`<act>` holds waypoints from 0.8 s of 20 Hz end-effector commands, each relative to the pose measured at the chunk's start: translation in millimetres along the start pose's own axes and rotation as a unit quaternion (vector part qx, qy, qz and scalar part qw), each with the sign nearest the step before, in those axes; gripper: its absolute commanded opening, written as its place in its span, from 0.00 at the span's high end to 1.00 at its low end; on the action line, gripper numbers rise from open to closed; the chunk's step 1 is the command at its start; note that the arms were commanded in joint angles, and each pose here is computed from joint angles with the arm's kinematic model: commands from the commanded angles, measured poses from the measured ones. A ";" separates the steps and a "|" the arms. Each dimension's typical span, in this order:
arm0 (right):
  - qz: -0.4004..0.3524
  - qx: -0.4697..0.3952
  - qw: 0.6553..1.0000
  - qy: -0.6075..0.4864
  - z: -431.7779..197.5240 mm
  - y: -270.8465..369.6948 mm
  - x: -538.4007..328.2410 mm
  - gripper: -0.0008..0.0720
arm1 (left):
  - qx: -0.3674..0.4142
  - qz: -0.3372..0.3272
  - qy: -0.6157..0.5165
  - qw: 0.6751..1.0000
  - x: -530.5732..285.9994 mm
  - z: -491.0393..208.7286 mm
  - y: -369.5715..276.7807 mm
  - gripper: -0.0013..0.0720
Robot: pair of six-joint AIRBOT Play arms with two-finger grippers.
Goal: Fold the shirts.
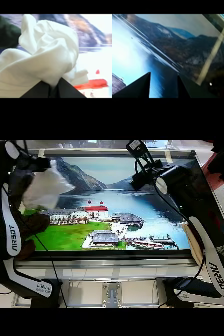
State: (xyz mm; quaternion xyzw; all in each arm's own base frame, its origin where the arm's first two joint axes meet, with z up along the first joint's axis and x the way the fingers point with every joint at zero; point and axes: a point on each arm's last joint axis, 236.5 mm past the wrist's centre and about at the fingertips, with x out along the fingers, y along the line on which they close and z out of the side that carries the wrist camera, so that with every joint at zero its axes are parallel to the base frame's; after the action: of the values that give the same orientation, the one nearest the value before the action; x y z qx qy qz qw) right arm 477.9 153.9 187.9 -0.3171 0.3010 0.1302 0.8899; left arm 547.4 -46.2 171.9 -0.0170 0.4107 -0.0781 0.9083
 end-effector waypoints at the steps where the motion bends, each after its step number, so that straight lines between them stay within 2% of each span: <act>1: -0.074 0.006 0.990 0.118 -64.4 -55.5 -15.9 0.47 | 0.059 -0.166 0.055 0.983 -15.3 -37.0 -144.6 0.95; 4: -0.084 0.045 0.981 0.170 -102.7 -81.8 -17.1 0.47 | 0.120 -0.213 0.117 0.963 -3.8 -94.2 -225.6 0.95; 8: -0.077 0.102 0.975 0.180 -126.3 -102.3 -12.7 0.47 | 0.189 -0.251 0.209 0.926 10.7 -184.4 -302.5 0.95; 11: -0.051 0.146 0.974 0.168 -131.5 -103.9 -7.3 0.47 | 0.234 -0.256 0.295 0.890 23.7 -259.8 -329.2 0.95; 14: -0.014 0.189 0.972 0.142 -125.1 -96.3 -1.0 0.47 | 0.253 -0.254 0.335 0.871 38.6 -301.1 -343.6 0.95; 15: 0.002 0.189 0.973 0.133 -120.7 -90.5 1.3 0.47 | 0.250 -0.255 0.326 0.875 42.5 -298.3 -346.3 0.87; 16: 0.014 0.180 0.975 0.125 -117.8 -84.5 5.0 0.47 | 0.252 -0.249 0.310 0.882 45.3 -286.7 -344.4 0.59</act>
State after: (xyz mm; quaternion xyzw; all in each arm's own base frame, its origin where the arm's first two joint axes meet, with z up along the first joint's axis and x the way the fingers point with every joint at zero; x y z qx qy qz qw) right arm 460.1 -3.6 158.7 -0.1930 0.4402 0.0026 0.8769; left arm 324.4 -374.6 -3.6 0.1201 0.6176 -0.4030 0.6646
